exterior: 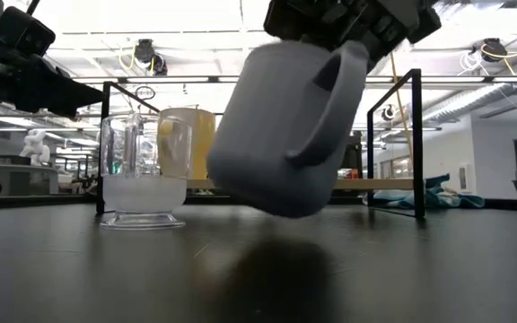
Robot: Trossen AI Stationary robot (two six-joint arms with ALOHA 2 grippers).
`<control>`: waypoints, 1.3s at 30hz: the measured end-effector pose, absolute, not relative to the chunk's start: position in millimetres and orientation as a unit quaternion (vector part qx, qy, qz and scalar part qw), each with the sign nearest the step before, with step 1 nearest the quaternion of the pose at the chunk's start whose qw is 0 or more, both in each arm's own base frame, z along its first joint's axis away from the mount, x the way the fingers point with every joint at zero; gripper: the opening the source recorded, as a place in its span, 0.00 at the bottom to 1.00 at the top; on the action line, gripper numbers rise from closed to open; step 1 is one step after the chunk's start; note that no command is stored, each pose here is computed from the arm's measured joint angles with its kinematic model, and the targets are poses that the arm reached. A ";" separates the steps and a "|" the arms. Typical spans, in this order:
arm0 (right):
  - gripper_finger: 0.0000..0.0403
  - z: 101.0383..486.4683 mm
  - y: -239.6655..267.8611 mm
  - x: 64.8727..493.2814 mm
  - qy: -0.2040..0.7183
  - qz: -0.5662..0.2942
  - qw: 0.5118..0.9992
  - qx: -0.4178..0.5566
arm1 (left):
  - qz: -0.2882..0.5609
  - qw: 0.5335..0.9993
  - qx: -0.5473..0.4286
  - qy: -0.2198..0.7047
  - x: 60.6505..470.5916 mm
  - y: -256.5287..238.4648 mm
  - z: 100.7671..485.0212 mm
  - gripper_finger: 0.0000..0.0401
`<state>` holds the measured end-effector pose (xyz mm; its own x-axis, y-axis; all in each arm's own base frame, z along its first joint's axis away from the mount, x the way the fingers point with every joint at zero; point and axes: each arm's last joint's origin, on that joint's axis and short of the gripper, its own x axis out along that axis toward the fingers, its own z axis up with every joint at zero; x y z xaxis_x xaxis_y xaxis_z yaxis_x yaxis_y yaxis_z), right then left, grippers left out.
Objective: Stack small to large cups/mugs on shelf
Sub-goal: Put the gray mug on the shelf
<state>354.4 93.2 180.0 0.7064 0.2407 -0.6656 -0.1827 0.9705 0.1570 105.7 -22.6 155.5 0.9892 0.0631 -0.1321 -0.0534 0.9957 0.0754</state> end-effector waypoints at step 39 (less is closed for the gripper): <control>0.01 228.6 64.9 289.1 0.231 0.106 0.967 0.021 | 0.028 0.997 0.034 0.068 105.7 -22.6 155.4 0.06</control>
<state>289.1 64.9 228.6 0.8711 0.2137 -0.4422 -0.1946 0.9769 0.0888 105.7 -22.6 155.4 0.9893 0.0600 -0.1327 -0.0508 0.9962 0.0714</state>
